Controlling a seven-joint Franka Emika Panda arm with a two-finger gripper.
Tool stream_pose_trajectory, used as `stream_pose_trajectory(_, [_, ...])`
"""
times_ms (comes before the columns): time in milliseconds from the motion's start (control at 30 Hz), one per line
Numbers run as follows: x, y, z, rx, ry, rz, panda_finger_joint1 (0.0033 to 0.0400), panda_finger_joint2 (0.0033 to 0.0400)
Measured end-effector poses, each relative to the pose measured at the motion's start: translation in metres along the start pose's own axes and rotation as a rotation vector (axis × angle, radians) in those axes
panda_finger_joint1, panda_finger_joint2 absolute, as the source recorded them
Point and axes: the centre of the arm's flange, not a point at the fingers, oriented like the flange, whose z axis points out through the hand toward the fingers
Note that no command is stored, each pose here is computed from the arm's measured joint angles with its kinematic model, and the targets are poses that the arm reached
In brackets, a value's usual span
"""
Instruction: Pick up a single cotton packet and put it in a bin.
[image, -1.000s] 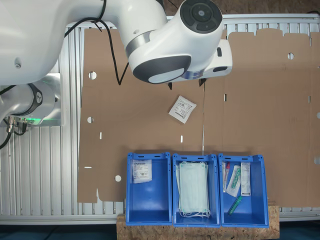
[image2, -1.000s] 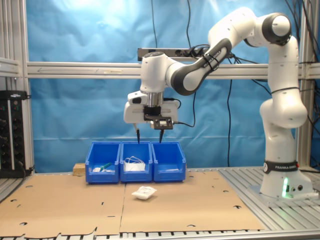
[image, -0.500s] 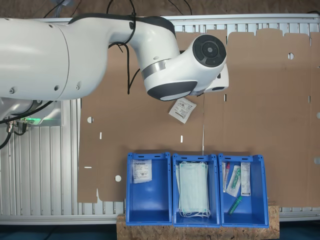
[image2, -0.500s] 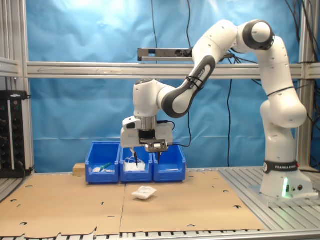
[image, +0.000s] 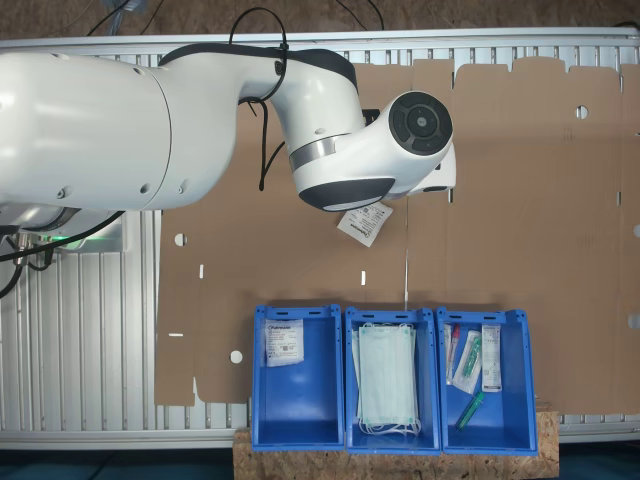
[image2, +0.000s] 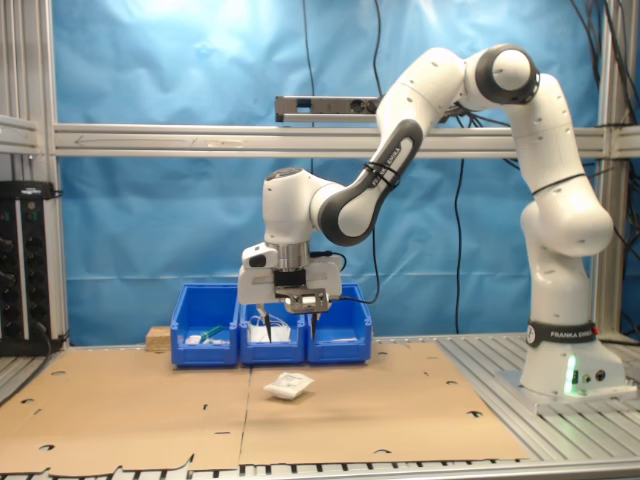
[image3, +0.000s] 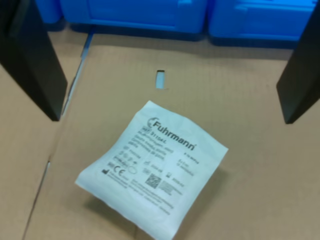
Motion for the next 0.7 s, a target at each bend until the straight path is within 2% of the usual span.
stream_pose_trajectory(333, [0.015,0.012,0.007,-0.004,0.021,0.006,0.04,0.04])
stream_pose_trajectory(700, [0.022,0.01,0.036,0.022,0.013,0.0,0.04,0.04])
